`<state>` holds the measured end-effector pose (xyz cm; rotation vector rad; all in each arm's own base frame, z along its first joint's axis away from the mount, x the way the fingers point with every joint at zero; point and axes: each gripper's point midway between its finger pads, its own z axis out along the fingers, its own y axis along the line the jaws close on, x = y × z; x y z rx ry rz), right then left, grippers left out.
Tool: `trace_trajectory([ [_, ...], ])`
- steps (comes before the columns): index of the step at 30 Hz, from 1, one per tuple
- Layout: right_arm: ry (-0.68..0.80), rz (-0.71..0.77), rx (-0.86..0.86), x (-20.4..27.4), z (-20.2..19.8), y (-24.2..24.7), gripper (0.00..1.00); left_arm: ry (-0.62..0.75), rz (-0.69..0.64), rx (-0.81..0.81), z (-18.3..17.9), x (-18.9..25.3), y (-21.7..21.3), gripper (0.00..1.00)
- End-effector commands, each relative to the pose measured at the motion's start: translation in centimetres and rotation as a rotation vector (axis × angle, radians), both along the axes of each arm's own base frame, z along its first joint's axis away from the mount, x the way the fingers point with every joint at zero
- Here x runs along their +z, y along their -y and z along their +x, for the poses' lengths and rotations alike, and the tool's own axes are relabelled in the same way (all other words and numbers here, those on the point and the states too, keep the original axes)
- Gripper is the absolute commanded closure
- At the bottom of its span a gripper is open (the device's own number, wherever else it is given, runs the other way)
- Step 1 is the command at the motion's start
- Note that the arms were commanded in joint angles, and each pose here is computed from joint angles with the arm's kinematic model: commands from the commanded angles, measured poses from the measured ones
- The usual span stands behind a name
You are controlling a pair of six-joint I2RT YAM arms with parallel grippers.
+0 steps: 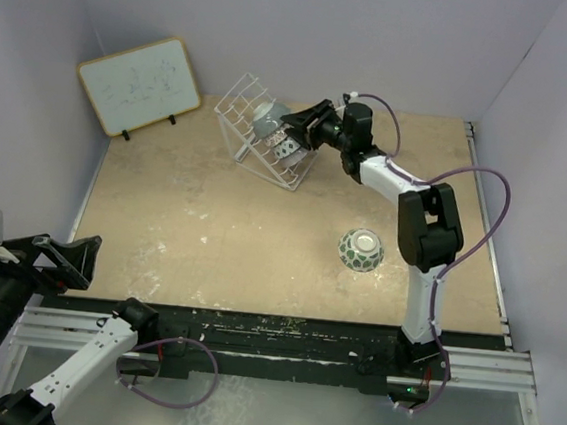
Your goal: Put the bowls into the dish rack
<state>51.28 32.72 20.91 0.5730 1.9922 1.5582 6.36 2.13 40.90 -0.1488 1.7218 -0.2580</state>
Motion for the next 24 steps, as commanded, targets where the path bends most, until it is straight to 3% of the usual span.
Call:
trace_trajectory([
  [1,0.081,-0.001,-0.010,3.0,-0.4,0.8,0.51,0.024,-0.024,-0.003,-0.1,0.6,0.0,0.01],
  [10,0.164,-0.041,0.018,5.8,-3.1,1.7,0.51,0.017,-0.021,0.001,0.1,0.5,0.0,0.01],
  [19,0.131,-0.468,0.005,2.3,-8.5,7.2,0.42,0.018,-0.024,-0.029,0.9,0.8,0.9,0.01],
  [24,0.061,-0.647,-0.066,0.5,-12.6,11.8,0.24,0.024,-0.027,-0.039,1.1,0.6,1.2,0.01],
])
